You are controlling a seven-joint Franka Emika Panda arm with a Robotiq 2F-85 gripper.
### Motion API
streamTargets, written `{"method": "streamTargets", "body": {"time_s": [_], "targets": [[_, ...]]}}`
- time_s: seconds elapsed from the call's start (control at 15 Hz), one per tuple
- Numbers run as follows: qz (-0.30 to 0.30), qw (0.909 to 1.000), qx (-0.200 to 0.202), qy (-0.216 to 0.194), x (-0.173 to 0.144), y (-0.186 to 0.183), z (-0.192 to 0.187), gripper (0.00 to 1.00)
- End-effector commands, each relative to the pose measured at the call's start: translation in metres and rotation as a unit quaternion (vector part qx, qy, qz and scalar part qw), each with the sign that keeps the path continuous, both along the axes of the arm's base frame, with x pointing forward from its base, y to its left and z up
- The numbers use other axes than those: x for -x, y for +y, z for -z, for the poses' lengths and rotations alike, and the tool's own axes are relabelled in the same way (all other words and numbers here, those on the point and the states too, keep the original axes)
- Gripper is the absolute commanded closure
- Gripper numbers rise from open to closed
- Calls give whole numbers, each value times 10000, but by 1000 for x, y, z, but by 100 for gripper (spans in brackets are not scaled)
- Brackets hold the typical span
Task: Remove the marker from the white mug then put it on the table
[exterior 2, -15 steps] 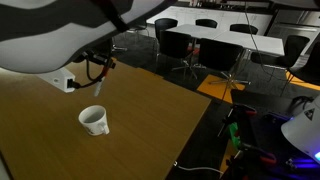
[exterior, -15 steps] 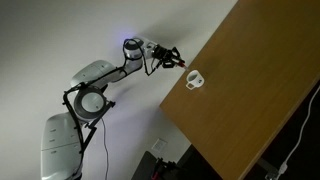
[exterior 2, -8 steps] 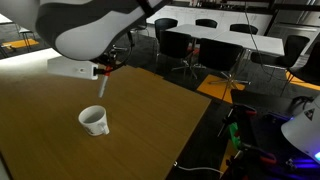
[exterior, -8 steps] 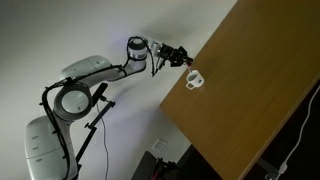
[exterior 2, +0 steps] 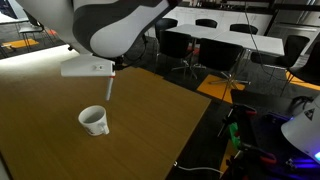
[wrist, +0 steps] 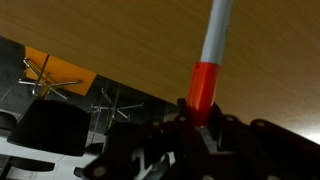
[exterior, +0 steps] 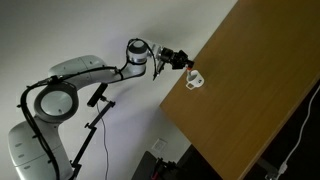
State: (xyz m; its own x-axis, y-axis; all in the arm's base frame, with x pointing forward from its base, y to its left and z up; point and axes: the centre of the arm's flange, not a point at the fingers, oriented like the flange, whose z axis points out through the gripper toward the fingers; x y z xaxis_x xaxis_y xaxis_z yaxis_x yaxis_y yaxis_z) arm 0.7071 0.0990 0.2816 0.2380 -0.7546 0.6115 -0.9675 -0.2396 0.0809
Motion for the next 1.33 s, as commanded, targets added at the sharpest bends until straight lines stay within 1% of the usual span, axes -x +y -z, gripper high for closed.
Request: {"method": "streamTargets", "body": {"time_s": [0.0, 0.33, 0.6, 0.8, 1.0, 1.13, 1.27], "targets": [[-48, 10000, -33, 6, -3, -1, 0, 94], [-93, 9999, -89, -47, 11, -25, -9, 94], [-258, 9988, -378, -192, 28, -49, -15, 94], [-680, 9956, -576, -283, 43, -61, -15, 94], [-1238, 9886, -814, -282, 60, -68, -11, 94], [-1528, 9835, -942, -213, 70, -71, -7, 94], [-1759, 9789, -1037, -50, 77, -75, 0, 94]]}}
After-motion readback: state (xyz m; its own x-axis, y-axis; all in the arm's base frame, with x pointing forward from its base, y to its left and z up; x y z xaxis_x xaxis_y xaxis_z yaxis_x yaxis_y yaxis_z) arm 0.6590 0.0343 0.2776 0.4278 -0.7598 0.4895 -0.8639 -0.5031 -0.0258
